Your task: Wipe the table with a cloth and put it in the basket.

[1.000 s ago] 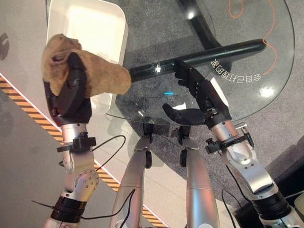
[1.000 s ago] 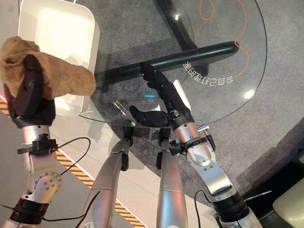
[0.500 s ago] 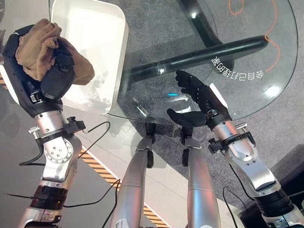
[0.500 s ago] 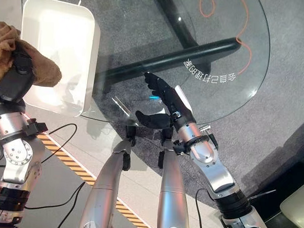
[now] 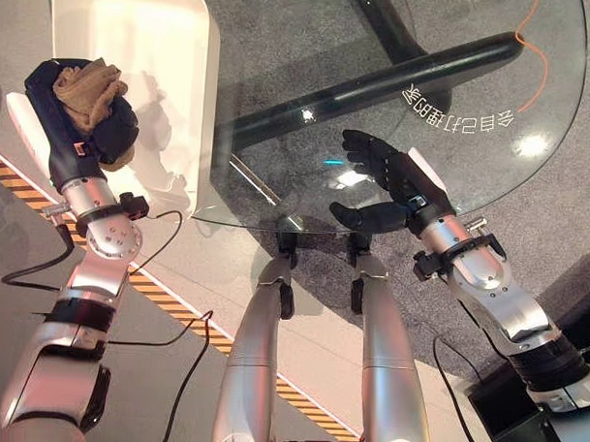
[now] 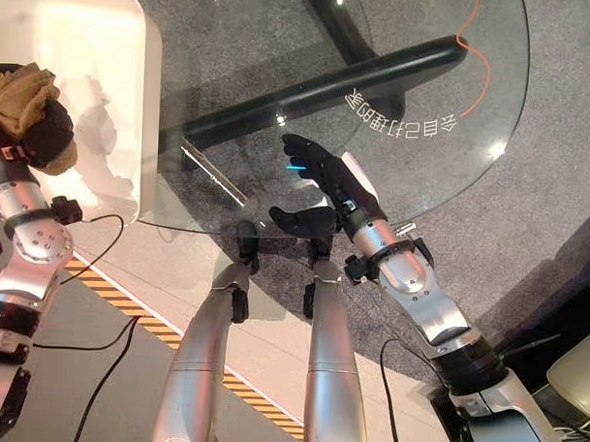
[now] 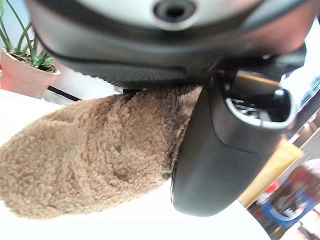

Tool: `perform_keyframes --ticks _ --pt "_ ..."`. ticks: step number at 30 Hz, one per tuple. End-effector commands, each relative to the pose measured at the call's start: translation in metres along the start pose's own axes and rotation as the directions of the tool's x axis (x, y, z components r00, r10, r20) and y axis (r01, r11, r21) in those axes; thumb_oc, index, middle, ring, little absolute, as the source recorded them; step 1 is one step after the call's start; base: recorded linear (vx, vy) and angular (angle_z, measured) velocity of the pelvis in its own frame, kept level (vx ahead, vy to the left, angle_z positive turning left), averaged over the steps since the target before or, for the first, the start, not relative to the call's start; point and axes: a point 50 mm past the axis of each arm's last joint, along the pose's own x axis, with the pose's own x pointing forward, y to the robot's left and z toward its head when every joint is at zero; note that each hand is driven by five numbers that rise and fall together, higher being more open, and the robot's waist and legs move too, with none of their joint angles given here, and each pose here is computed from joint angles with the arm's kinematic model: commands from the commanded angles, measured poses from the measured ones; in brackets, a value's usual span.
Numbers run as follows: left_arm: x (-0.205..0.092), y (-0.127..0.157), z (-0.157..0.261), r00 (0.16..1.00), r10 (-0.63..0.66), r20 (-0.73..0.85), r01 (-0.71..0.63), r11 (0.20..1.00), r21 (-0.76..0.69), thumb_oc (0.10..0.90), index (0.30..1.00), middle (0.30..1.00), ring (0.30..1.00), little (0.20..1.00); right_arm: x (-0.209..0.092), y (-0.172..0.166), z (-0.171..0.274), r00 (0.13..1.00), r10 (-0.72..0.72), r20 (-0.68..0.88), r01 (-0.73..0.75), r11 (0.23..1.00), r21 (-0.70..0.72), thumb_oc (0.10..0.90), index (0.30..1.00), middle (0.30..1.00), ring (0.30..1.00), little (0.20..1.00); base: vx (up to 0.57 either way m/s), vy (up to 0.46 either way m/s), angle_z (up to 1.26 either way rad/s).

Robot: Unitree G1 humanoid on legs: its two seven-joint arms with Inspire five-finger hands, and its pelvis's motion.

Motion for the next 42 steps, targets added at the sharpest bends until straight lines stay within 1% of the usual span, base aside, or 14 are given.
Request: perform_keyframes --ticks 1,6,9,14,15,16,19,24,33,39,40,42 --pt "0.052 0.052 0.038 0.961 0.256 0.105 -0.255 0.967 -0.028 0.100 0.300 0.300 0.300 0.200 0.003 0.009 0.032 0.986 0.043 0.162 -0.052 0.998 0.047 0.800 0.900 0.900 0.900 0.900 0.00 0.000 0.00" --pt "0.066 0.046 0.048 0.969 0.235 0.078 -0.234 0.972 -0.030 0.100 0.300 0.300 0.300 0.200 0.012 0.008 0.037 0.985 0.042 0.166 -0.053 0.997 0.060 0.800 0.900 0.900 0.900 0.900 0.00 0.000 0.00" --pt "0.073 0.041 0.054 0.978 0.198 0.060 -0.194 0.979 -0.069 0.100 0.300 0.300 0.300 0.200 0.016 0.007 0.040 0.984 0.040 0.173 -0.052 0.996 0.069 0.800 0.900 0.900 0.900 0.900 0.00 0.000 0.00" --pt "0.078 0.027 0.052 0.993 0.112 -0.049 -0.116 0.989 -0.092 0.100 0.300 0.300 0.300 0.200 0.024 0.008 0.044 0.983 0.037 0.179 -0.053 0.995 0.083 0.800 0.900 0.900 0.900 0.900 0.00 0.000 0.00" --pt "0.078 0.023 0.052 0.994 0.086 -0.064 -0.093 0.990 -0.106 0.405 0.561 0.561 0.561 0.505 0.025 0.008 0.045 0.983 0.034 0.179 -0.050 0.995 0.085 0.800 0.900 0.900 0.900 0.900 0.00 -0.018 0.03" --pt "0.079 0.020 0.051 0.992 0.079 -0.094 -0.089 0.990 -0.109 0.800 0.900 0.900 0.900 0.900 0.026 0.007 0.045 0.983 0.031 0.181 -0.048 0.995 0.089 0.800 0.900 0.900 0.900 0.900 0.00 -0.018 0.04" --pt "0.079 0.020 0.049 0.989 0.094 -0.111 -0.105 0.989 -0.102 0.800 0.900 0.900 0.900 0.900 0.028 0.007 0.047 0.982 0.027 0.187 -0.045 0.995 0.093 0.800 0.900 0.900 0.900 0.900 0.00 -0.020 0.02" --pt "0.085 0.029 0.048 0.985 0.124 -0.117 -0.134 0.987 -0.085 0.800 0.900 0.900 0.900 0.900 0.029 0.005 0.049 0.981 0.025 0.192 -0.047 0.993 0.112 0.800 0.900 0.900 0.900 0.900 -0.01 -0.034 -0.02" --pt "0.085 0.038 0.052 0.976 0.200 -0.086 -0.210 0.969 -0.130 0.800 0.900 0.900 0.900 0.900 0.022 0.009 0.046 0.982 0.021 0.187 -0.046 0.990 0.131 0.800 0.900 0.900 0.900 0.900 -0.02 -0.036 -0.01" --pt "0.080 0.051 0.058 0.952 0.304 0.016 -0.298 0.940 -0.165 0.800 0.900 0.900 0.900 0.900 0.013 0.014 0.041 0.984 0.010 0.176 -0.035 0.989 0.141 0.800 0.900 0.900 0.900 0.900 -0.02 -0.067 0.01" --pt "0.078 0.058 0.061 0.942 0.332 0.056 -0.316 0.929 -0.194 0.800 0.900 0.900 0.900 0.900 0.009 0.015 0.039 0.984 0.006 0.175 -0.032 0.989 0.145 0.800 0.900 0.900 0.900 0.900 -0.02 -0.070 0.01" --pt "0.069 0.061 0.059 0.936 0.341 0.090 -0.313 0.920 -0.235 0.800 0.900 0.900 0.900 0.900 0.002 0.018 0.033 0.987 0.002 0.163 -0.027 0.988 0.150 0.800 0.900 0.900 0.900 0.900 -0.02 -0.076 0.01"
